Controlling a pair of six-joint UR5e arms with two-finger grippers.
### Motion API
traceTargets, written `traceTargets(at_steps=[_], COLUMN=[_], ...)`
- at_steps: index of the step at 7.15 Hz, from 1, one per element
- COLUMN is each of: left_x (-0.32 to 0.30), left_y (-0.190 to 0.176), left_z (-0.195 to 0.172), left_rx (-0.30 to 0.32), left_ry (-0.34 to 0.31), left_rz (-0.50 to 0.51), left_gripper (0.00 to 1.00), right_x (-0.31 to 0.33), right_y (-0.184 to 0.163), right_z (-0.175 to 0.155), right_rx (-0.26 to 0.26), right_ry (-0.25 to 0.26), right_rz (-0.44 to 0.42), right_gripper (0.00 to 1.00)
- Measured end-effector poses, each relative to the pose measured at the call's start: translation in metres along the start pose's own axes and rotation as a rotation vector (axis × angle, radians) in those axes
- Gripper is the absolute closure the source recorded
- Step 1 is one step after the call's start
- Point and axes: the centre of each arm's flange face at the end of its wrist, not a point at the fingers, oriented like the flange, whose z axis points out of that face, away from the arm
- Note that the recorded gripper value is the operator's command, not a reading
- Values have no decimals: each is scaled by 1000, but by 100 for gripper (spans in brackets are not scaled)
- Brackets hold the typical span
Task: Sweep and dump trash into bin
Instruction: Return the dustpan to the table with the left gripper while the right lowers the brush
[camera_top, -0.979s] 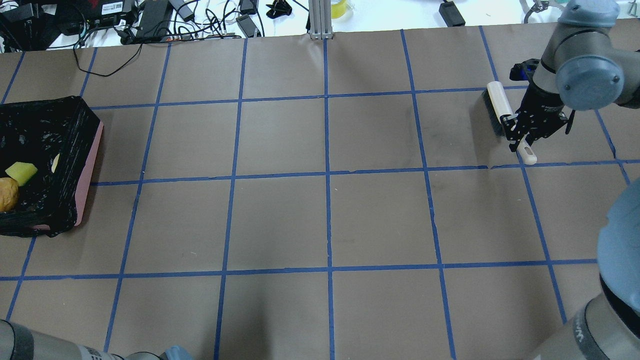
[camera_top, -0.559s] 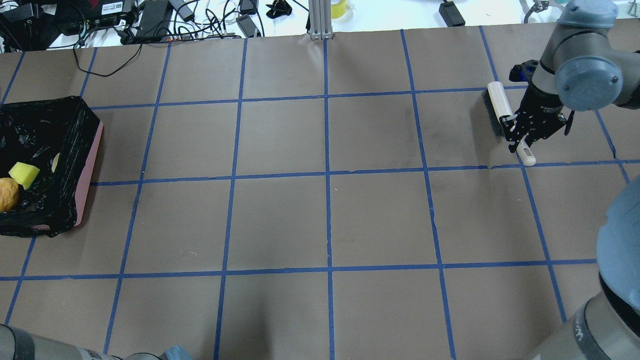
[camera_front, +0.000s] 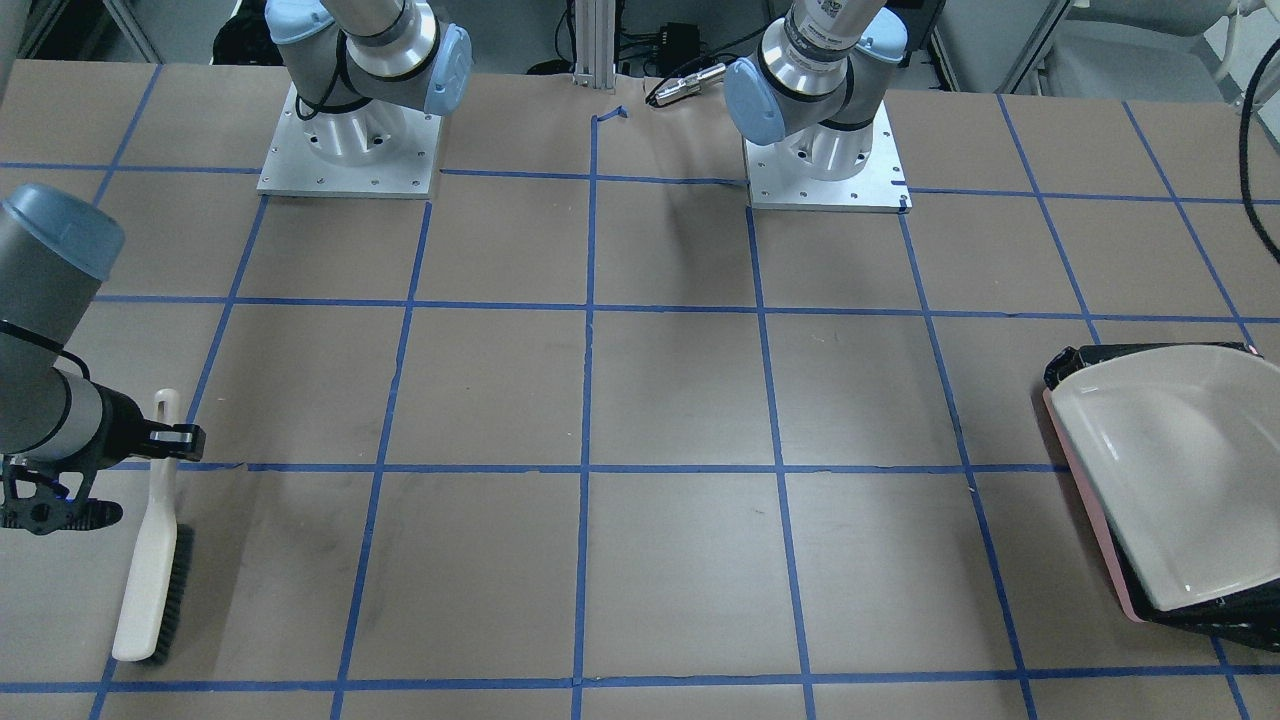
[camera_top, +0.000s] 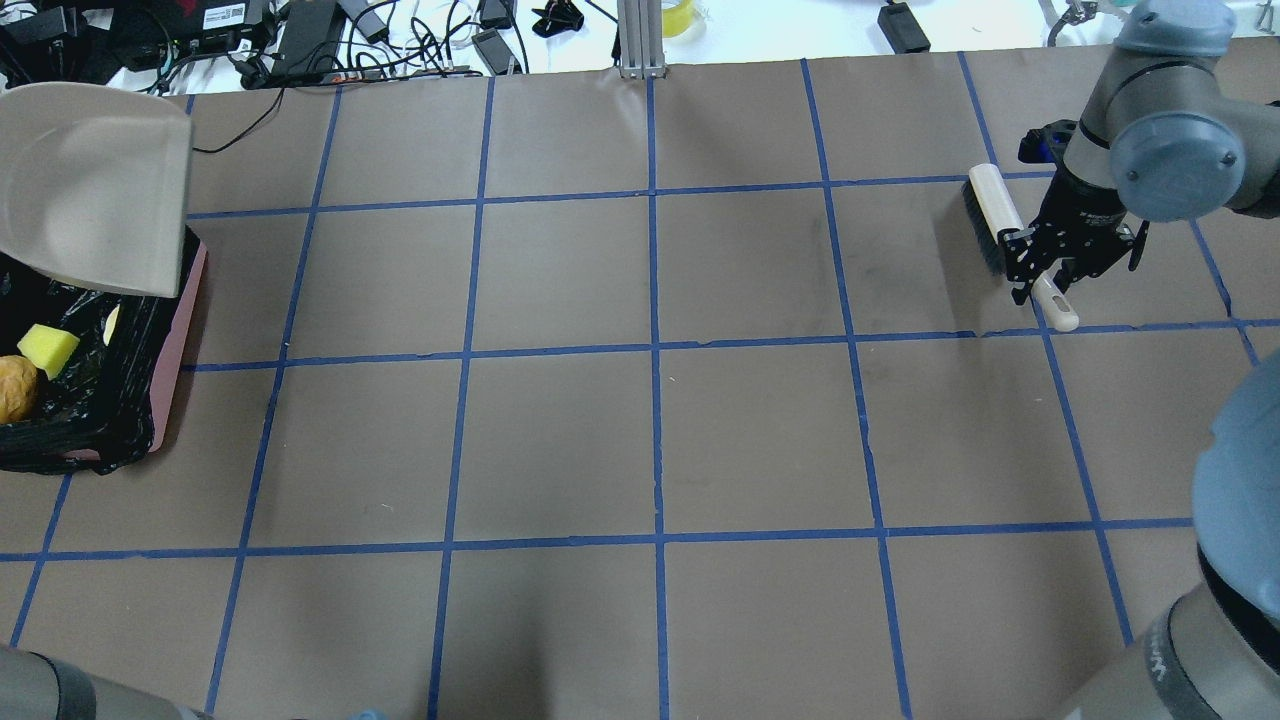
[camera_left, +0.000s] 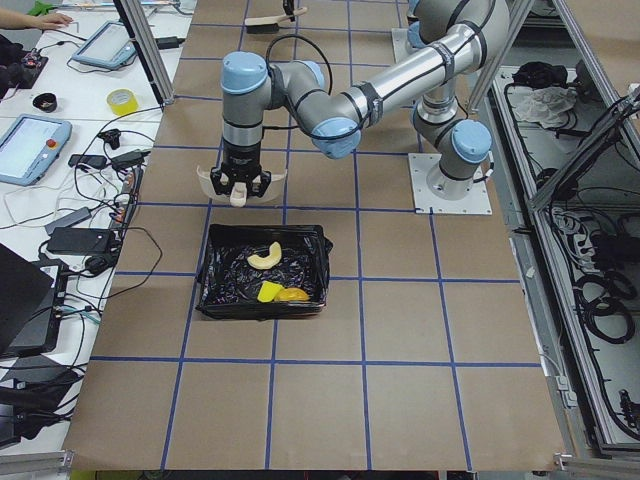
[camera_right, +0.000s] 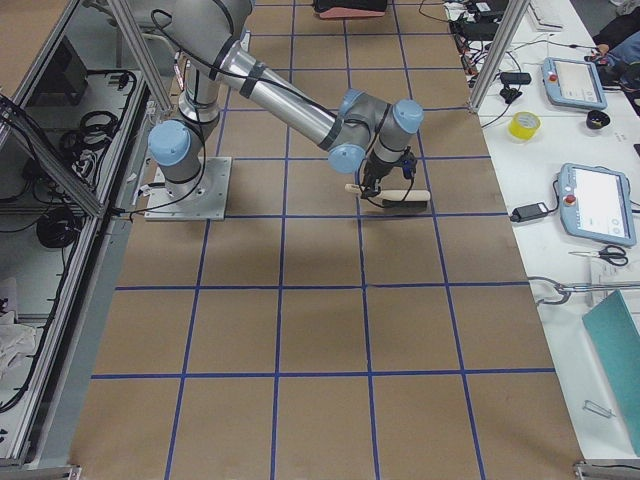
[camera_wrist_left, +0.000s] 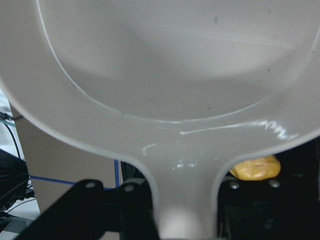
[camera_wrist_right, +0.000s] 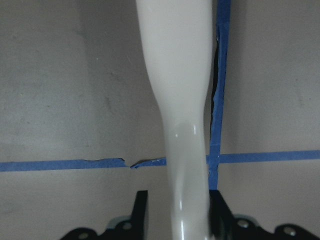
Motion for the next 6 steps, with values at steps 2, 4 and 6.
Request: traceTargets(at_steps=[2,4,6], left_x=[-26,-45,-51], left_y=[-90,-174,-230], left_z=[29,97,147], left_rx=[161,242,289], left_ry=[13,85,116], left_rz=[-22,-14,63], left_gripper=[100,100,100], right_x=[0,1,1], right_y=[0,0,5], right_z=[-1,-9,-49], right_rx=[2,11,73], right_ry=[1,4,27], right_rz=[-1,1,3], right_gripper=[14,0,0])
